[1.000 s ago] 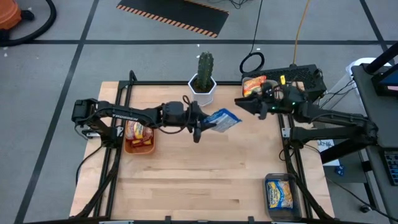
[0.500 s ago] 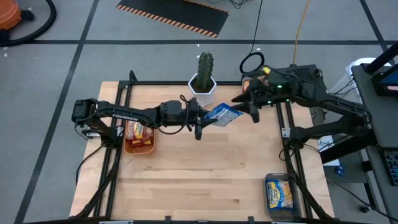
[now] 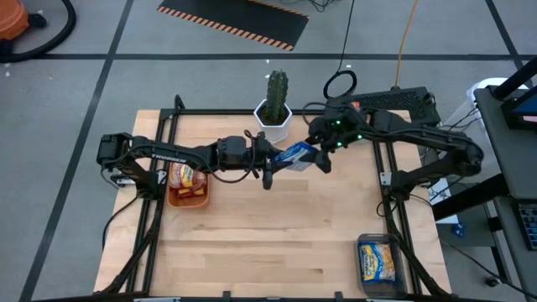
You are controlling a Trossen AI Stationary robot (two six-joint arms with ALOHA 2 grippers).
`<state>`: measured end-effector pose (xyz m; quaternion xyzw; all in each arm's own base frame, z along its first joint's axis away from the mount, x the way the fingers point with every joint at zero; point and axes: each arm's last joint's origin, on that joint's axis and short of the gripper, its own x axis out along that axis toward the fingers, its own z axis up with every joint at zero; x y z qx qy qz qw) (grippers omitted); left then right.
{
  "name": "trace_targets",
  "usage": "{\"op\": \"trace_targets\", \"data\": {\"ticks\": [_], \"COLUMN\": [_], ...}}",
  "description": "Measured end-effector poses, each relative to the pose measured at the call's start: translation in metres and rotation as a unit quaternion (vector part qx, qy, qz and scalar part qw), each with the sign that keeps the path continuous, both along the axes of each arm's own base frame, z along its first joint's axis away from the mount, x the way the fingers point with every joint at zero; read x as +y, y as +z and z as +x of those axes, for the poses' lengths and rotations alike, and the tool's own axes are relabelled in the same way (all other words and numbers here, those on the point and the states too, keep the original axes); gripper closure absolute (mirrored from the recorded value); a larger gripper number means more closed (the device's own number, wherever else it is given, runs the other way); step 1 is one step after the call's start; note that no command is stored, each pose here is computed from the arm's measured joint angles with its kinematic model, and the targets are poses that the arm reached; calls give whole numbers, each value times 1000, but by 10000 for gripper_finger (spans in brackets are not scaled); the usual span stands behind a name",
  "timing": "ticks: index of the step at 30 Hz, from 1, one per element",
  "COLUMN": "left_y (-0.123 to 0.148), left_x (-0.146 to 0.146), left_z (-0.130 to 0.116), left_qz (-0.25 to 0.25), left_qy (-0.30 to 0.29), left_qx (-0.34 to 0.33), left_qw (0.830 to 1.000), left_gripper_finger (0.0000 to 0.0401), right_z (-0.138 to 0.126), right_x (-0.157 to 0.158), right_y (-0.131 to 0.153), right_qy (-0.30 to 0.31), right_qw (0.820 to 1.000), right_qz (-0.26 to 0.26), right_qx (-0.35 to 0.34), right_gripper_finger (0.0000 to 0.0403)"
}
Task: Sort Maruchan noodles
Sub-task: Put the blue noodle pack into the black bin
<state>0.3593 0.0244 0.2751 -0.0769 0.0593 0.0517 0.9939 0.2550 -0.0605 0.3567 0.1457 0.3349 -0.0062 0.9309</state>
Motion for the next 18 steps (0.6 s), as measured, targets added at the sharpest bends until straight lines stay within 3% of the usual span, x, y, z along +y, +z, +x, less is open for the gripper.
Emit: {"op": "trace_targets", "data": {"ticks": [12, 15, 18], "left_y": [0, 0, 4], "left_x": [1, 1, 4], "left_z": [0, 0, -4], "left_qz": [12, 13, -23], "left_qy": [-2, -2, 4], "left_qx": [4, 4, 3], "left_qw": [1000, 1000, 1000], "left_gripper_finger": [260, 251, 218], "right_z": [1, -1, -4], "right_x": [1, 3, 3], "right_y": [0, 2, 3], "right_qy": [11, 16, -2], "right_qw": [1000, 1000, 1000], "right_qz": [-1, 6, 30], "right_qx": [-2, -6, -3], "right_gripper_finger": [297, 301, 295]}}
